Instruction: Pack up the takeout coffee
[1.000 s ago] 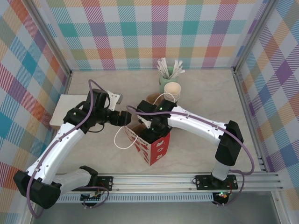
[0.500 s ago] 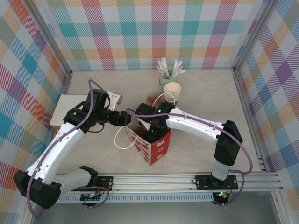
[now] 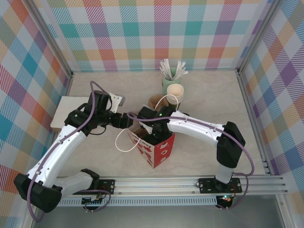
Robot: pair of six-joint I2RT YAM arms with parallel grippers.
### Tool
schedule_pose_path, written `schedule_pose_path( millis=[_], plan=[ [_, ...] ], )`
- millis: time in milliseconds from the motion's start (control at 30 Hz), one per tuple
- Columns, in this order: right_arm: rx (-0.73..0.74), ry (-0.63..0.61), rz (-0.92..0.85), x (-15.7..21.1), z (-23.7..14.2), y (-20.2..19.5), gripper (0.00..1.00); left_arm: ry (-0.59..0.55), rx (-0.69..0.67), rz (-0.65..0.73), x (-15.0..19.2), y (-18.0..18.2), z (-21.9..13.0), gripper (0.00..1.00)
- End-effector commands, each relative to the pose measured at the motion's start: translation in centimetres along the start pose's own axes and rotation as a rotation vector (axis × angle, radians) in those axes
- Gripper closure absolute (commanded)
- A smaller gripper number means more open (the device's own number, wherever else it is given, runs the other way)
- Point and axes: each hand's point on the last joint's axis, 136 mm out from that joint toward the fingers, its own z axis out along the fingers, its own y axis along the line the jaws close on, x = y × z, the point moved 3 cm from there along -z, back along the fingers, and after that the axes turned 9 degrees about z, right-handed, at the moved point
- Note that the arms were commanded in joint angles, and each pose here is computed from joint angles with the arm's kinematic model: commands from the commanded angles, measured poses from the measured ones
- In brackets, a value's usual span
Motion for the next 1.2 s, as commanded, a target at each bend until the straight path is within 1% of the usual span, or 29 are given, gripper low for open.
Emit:
schedule_pose_path(
  millis=[0,500,1167],
  plan=[
    [0.039,0.069,-0.009,1.2,1.4,-0.7,0.16,0.031,-0.032,-0.014,0.9,0.9,0.3,0.19],
    [0.046,0.113,-0.008,2.1,3.3,-1.2,0.16,0.033,-0.033,-0.013,0.9,0.9,0.4,0.19],
    [0.039,0.099,-0.014,1.8,3.2,-1.1,0.16,0.031,-0.034,-0.005,0.4,0.9,0.4,0.19]
  ],
)
